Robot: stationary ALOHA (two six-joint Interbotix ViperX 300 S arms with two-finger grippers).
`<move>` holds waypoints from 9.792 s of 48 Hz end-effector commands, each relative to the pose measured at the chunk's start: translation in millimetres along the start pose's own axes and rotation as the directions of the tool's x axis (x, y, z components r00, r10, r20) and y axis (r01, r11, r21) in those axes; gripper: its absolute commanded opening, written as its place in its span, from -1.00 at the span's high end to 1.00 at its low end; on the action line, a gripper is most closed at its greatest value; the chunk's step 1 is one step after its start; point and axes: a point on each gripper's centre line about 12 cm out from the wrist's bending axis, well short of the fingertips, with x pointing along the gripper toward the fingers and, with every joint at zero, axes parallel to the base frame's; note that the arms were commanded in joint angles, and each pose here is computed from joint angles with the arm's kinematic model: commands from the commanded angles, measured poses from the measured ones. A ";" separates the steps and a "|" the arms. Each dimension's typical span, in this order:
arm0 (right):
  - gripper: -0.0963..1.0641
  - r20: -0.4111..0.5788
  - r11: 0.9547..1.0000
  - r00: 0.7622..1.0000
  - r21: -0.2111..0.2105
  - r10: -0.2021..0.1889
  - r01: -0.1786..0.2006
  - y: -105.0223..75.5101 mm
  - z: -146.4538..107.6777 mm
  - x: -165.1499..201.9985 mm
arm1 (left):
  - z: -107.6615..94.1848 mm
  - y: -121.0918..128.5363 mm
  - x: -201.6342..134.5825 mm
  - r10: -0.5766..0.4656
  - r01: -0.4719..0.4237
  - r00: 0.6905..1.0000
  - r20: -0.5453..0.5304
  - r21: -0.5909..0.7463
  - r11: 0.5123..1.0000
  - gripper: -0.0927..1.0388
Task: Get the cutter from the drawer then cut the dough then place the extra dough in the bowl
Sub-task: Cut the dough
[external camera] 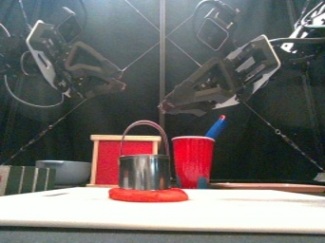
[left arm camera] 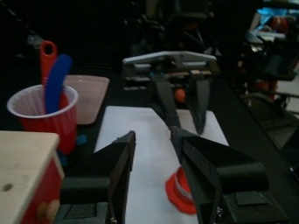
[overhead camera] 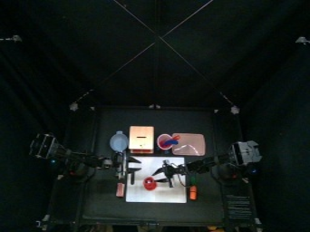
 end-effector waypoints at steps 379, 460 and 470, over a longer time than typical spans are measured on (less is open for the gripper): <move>-0.42 -0.329 0.987 0.938 0.081 -0.104 0.138 -14.7 21.5 60.6 | -82.2 -55.9 30.3 0.224 -0.223 0.932 -0.283 0.039 0.974 -0.52; -0.07 -0.468 0.987 0.876 0.044 -0.115 0.153 -12.8 22.3 72.5 | -113.1 -71.6 45.5 0.170 -0.151 0.909 -0.381 0.079 0.985 -0.11; 0.11 -0.443 0.988 0.889 0.038 -0.115 0.147 -10.1 36.2 66.7 | -115.2 -70.9 45.4 0.172 -0.153 0.905 -0.389 0.079 0.985 -0.11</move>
